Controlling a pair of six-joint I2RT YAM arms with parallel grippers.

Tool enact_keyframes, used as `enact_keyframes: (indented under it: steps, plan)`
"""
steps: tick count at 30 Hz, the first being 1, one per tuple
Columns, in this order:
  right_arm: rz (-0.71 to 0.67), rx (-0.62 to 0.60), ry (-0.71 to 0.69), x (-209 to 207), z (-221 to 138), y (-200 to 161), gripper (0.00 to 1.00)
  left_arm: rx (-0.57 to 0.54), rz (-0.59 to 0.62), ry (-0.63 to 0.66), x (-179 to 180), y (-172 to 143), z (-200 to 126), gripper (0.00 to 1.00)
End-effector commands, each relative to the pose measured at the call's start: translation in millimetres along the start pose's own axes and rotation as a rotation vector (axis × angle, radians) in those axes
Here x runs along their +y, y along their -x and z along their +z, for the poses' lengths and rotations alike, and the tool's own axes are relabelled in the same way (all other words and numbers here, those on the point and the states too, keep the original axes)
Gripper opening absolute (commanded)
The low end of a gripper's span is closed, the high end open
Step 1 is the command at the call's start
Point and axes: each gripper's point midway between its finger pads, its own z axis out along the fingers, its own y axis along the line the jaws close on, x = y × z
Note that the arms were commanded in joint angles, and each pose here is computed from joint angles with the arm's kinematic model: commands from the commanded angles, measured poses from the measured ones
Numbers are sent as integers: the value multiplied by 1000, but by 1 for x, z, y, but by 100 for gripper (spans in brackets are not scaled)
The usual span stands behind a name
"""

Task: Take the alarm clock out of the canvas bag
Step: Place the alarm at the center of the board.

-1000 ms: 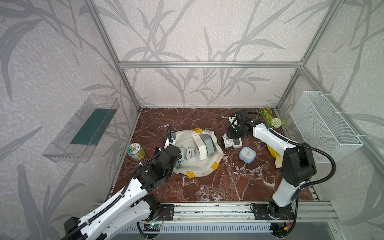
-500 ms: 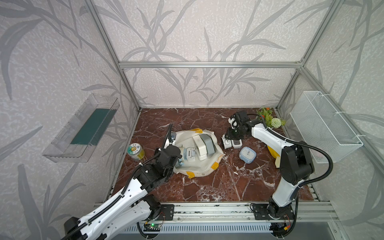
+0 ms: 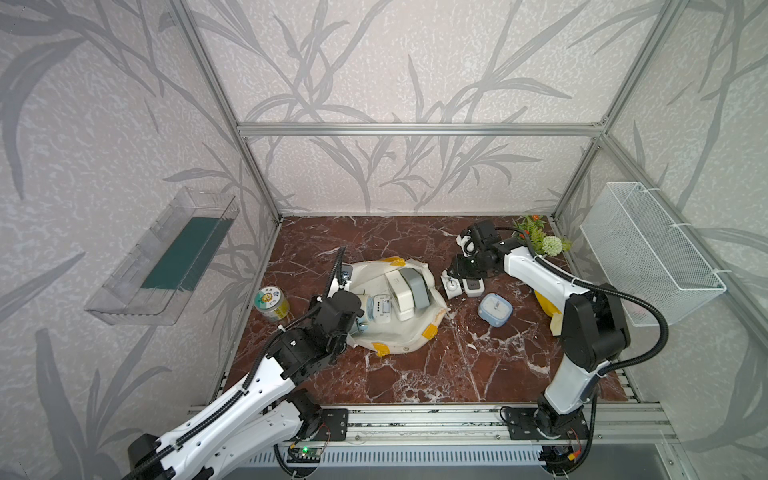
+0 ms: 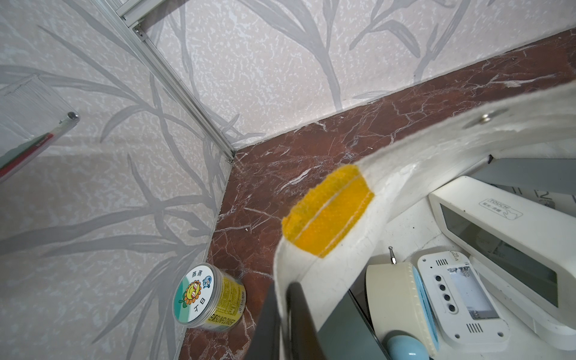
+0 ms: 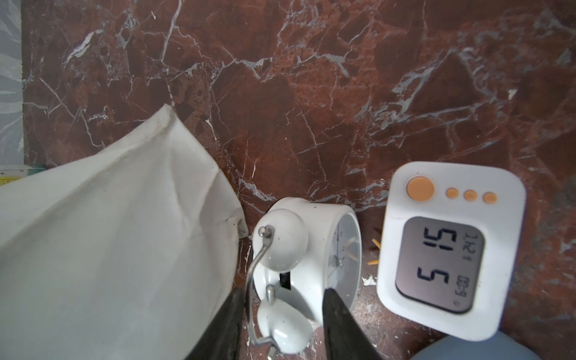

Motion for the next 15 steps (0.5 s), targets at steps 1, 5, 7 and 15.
enact_keyframes:
  steps: [1, 5, 7, 15]
  plan:
    - [-1, -28, 20, 5, -15, 2, 44, -30, -49, 50, 15, 10, -4, 0]
    - [2, -31, 34, 8, -16, 1, 48, -28, -50, 50, 16, 10, -4, 0]
    - [4, -35, 36, 8, -18, 1, 49, -27, -52, 52, 16, 9, -5, 0]
    - [-9, -111, 53, 17, -42, 10, 56, -29, -59, 50, 17, 9, -6, 0]
